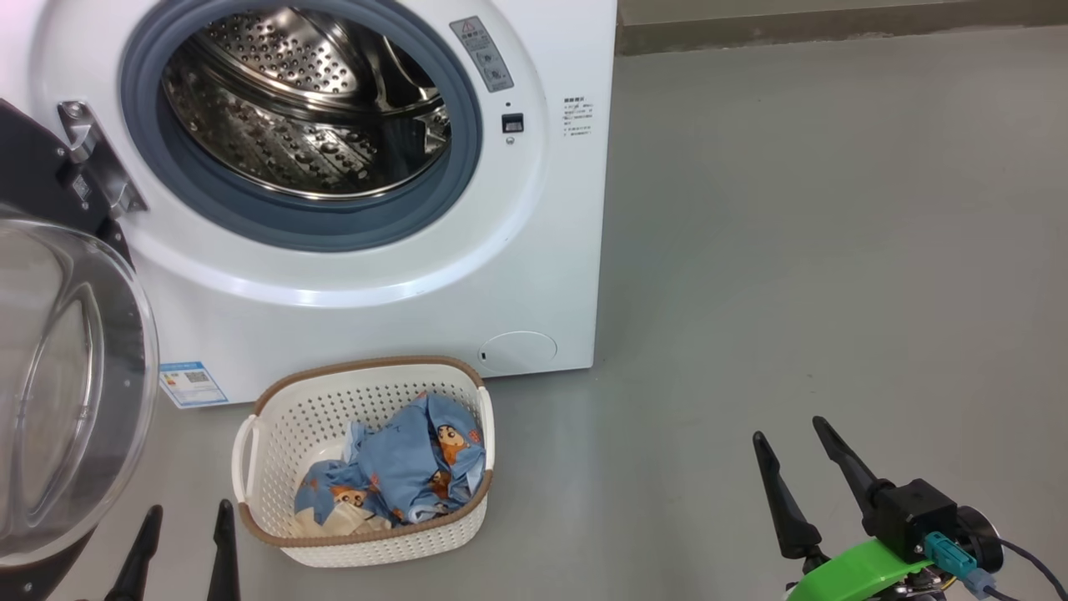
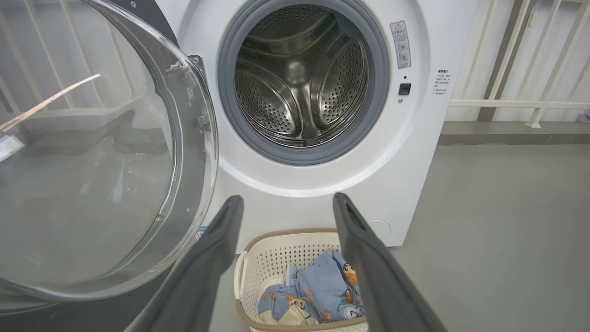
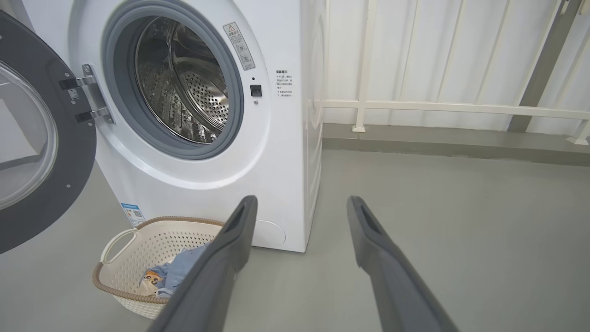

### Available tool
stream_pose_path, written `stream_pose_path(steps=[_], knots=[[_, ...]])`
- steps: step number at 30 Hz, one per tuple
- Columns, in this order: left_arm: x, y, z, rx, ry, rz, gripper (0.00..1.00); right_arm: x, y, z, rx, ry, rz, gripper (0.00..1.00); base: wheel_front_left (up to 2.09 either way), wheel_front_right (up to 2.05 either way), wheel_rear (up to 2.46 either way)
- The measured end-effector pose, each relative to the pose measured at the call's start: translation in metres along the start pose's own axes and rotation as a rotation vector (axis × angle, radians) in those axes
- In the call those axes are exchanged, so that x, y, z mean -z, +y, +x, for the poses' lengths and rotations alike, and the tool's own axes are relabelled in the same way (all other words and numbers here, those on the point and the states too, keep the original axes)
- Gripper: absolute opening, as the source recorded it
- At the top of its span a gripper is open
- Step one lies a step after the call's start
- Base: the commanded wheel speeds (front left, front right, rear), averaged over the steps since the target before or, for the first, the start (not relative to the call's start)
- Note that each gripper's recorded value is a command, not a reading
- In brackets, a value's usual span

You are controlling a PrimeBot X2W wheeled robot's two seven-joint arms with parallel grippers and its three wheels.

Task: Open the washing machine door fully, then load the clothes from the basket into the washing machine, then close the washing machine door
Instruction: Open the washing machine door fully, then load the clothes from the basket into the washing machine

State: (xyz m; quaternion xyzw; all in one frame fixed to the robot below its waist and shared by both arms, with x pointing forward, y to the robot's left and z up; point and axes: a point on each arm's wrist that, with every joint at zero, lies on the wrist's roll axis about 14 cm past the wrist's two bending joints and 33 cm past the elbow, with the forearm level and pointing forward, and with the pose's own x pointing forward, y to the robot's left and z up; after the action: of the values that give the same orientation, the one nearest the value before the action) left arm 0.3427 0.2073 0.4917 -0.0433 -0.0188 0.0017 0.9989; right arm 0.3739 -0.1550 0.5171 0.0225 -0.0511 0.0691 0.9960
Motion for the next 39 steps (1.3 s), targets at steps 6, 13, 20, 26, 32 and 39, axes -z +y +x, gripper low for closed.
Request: stream_pose_path(steps=[6,13,20,26,32,39], knots=[[0.003,0.002,-0.002,-0.005,0.008,-0.001,1.00,-0.001,0.003,0.001,-0.010,-0.004,0.000,1.00,0.00,0.00,0.00],[0.009,0.007,-0.005,-0.023,0.028,-0.003,1.00,-0.003,0.005,0.002,-0.016,-0.008,0.000,1.00,0.00,0.00,0.00],[0.011,0.008,-0.006,-0.028,0.035,-0.004,1.00,-0.003,0.004,0.001,-0.011,-0.008,0.000,1.00,0.00,0.00,0.00],[0.011,0.009,-0.006,-0.031,0.036,-0.007,1.00,-0.003,0.002,0.001,-0.007,-0.008,0.000,1.00,0.00,0.00,0.00],[0.013,0.011,-0.008,-0.040,0.041,-0.008,1.00,-0.002,0.002,0.003,-0.006,-0.007,0.000,1.00,0.00,0.00,0.00],[0.014,0.013,-0.010,-0.047,0.044,-0.008,1.00,-0.002,0.003,0.004,-0.010,-0.008,0.001,1.00,0.00,0.00,0.00]])
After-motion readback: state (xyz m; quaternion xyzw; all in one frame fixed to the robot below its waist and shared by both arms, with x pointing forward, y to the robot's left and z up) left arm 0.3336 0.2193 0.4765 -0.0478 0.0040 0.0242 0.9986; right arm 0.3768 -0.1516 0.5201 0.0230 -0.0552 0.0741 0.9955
